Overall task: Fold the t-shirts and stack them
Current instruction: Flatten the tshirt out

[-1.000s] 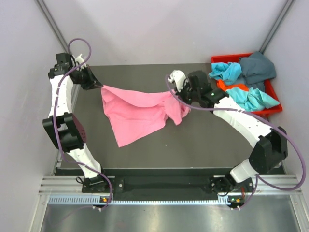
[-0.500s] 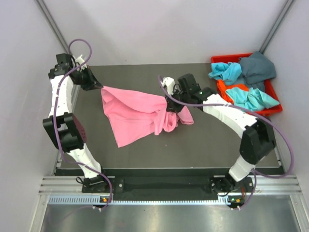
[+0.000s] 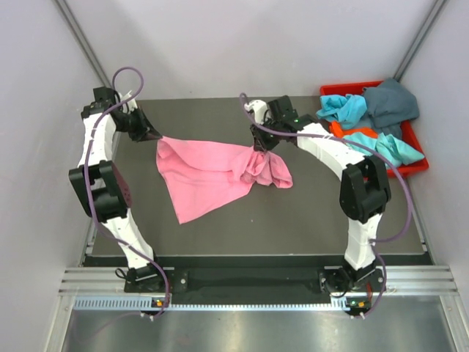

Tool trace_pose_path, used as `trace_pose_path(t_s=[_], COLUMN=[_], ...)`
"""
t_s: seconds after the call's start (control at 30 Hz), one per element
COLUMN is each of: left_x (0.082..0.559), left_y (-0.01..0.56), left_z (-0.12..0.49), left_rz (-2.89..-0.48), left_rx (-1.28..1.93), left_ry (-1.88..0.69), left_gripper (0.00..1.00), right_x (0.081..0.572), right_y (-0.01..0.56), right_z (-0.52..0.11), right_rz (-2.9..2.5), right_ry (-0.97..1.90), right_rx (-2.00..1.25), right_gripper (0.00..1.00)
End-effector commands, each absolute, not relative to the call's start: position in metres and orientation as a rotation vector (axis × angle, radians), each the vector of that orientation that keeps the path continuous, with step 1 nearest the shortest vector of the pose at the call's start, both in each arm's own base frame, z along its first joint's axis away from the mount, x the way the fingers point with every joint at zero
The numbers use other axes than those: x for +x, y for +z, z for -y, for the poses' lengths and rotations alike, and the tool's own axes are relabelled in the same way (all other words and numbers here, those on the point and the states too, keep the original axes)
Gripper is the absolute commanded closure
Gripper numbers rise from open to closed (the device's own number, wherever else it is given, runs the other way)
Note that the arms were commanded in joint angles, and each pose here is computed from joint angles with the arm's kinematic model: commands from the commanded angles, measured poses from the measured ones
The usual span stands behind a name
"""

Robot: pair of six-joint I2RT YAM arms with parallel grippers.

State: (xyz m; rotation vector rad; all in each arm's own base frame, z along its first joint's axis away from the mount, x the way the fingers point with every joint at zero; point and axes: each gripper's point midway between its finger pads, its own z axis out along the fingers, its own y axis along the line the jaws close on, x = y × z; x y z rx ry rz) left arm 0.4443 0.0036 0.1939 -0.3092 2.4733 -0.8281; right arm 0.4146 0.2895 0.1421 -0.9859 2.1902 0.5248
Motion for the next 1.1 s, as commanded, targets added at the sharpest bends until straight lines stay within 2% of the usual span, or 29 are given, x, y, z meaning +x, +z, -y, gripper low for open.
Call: trace_pose_path(t_s=[0.0, 0.03, 0.17, 0.27, 0.37, 0.43, 0.5, 0.63, 0.7, 0.73, 0.87, 0.93, 1.07], left_x=[0.446, 0.444, 0.438, 0.432, 0.427, 0.423, 0.42, 0.411, 0.409, 0.407, 0.403, 0.403, 0.407], left_y=[0.202, 0.199, 0.197, 0.2, 0.197, 0.198, 0.196, 0.187, 0.185, 0.183, 0.179, 0.18, 0.184], left_z=[-0.004, -0.004, -0.009, -0.015, -0.017, -0.016, -0.02, -0.023, -0.023, -0.023, -0.021, -0.021, -0.017], left_rz=[-2.44, -2.451, -2.474, -2.482, -2.503, -2.507, -2.519, -2.55, -2.558, -2.565, -2.579, -2.577, -2.559], left_rx=[-0.262, -0.258, -0.209, -0.161, -0.159, -0.153, -0.116, -0.112, -0.103, -0.099, -0.096, -0.094, -0.096], left_ry=[-0.841, -0.832, -0.769, -0.699, -0.66, -0.647, -0.596, -0.547, -0.533, -0.525, -0.524, -0.527, -0.556], left_gripper=[1.0, 1.0, 1.0, 1.0, 1.0, 1.0, 1.0, 1.0, 1.0, 1.0, 1.0, 1.0, 1.0], right_x=[0.452, 0.455, 0.477, 0.492, 0.5, 0.502, 0.501, 0.466, 0.453, 0.443, 0.422, 0.407, 0.384], right_y=[0.178, 0.181, 0.19, 0.191, 0.181, 0.188, 0.203, 0.237, 0.25, 0.272, 0.29, 0.262, 0.243], right_z=[-0.277, -0.276, -0.257, -0.24, -0.233, -0.23, -0.233, -0.251, -0.254, -0.252, -0.262, -0.264, -0.277], right_rz=[-2.126, -2.135, -2.14, -2.144, -2.156, -2.141, -2.097, -2.013, -1.94, -1.881, -1.887, -2.03, -2.137], right_ry=[0.544, 0.584, 0.671, 0.72, 0.714, 0.715, 0.682, 0.643, 0.68, 0.676, 0.733, 0.777, 0.843], right_rx=[-0.851, -0.804, -0.668, -0.577, -0.567, -0.566, -0.639, -0.91, -0.938, -0.94, -0.979, -1.025, -1.086], right_gripper=[0.68, 0.63, 0.62, 0.7, 0.72, 0.63, 0.62, 0.57, 0.53, 0.53, 0.53, 0.54, 0.53])
